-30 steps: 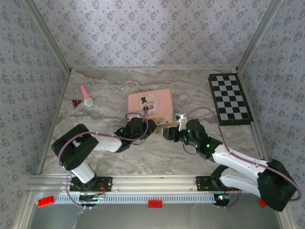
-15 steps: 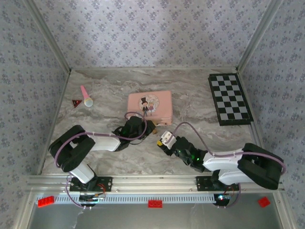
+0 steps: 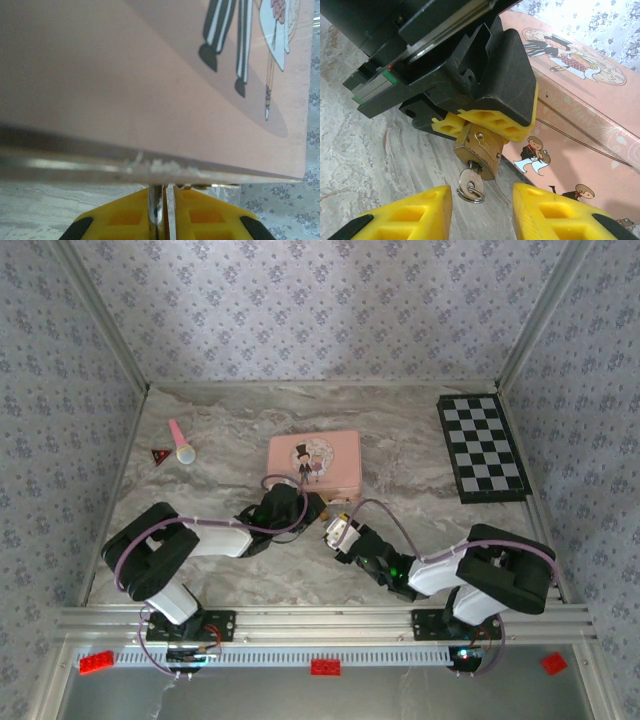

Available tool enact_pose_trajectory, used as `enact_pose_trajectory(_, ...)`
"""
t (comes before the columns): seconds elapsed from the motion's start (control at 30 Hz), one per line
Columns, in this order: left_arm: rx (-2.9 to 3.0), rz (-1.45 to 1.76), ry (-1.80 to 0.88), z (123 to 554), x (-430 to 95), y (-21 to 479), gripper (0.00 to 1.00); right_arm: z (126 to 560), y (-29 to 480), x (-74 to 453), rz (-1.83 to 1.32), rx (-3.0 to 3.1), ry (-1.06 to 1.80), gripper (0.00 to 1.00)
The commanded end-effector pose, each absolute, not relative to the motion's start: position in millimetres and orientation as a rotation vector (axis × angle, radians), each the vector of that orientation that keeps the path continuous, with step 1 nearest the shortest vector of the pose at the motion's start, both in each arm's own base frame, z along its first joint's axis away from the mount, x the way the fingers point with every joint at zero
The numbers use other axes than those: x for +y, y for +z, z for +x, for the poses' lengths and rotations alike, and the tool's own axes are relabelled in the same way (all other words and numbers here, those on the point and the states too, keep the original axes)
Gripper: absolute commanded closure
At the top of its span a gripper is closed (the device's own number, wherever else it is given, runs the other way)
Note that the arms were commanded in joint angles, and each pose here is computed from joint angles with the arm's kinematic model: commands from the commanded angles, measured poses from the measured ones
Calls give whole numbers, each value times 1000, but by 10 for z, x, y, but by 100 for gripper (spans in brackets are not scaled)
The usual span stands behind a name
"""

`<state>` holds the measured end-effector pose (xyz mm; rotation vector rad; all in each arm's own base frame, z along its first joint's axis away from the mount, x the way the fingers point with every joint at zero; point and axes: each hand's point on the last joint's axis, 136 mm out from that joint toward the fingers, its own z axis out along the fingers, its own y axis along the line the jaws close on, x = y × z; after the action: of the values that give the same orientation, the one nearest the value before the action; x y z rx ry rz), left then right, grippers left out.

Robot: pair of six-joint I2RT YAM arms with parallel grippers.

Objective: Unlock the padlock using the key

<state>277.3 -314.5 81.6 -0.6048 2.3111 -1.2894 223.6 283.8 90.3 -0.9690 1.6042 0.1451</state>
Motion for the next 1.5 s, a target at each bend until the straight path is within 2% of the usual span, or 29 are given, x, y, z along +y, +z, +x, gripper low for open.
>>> enact_pose_trajectory(0.0,2352,-695,-1319,2694,-3086,730,100,2308,1052,2907,-911,1565,129,63)
enact_pose_trajectory(0.23,2354,-693,-1322,2692,-3094,733,100,2347,1005,2930,-905,1572,91,67)
enact_pose_trajectory(0.43,2357,-692,-1318,2690,-3090,725,100,2360,980,2923,-898,1581,83,77)
enact_pose_trajectory(0.8,2359,-687,-1323,2689,-3105,719,100,2372,957,2970,-863,1612,117,81)
enact_pose_trajectory(1.0,2355,-685,-1331,2687,-3112,733,100,2429,887,2979,-802,1664,138,88)
enact_pose_trajectory(1.47,2346,-683,-1328,2711,-3112,707,100,2439,920,2992,-617,1818,432,96)
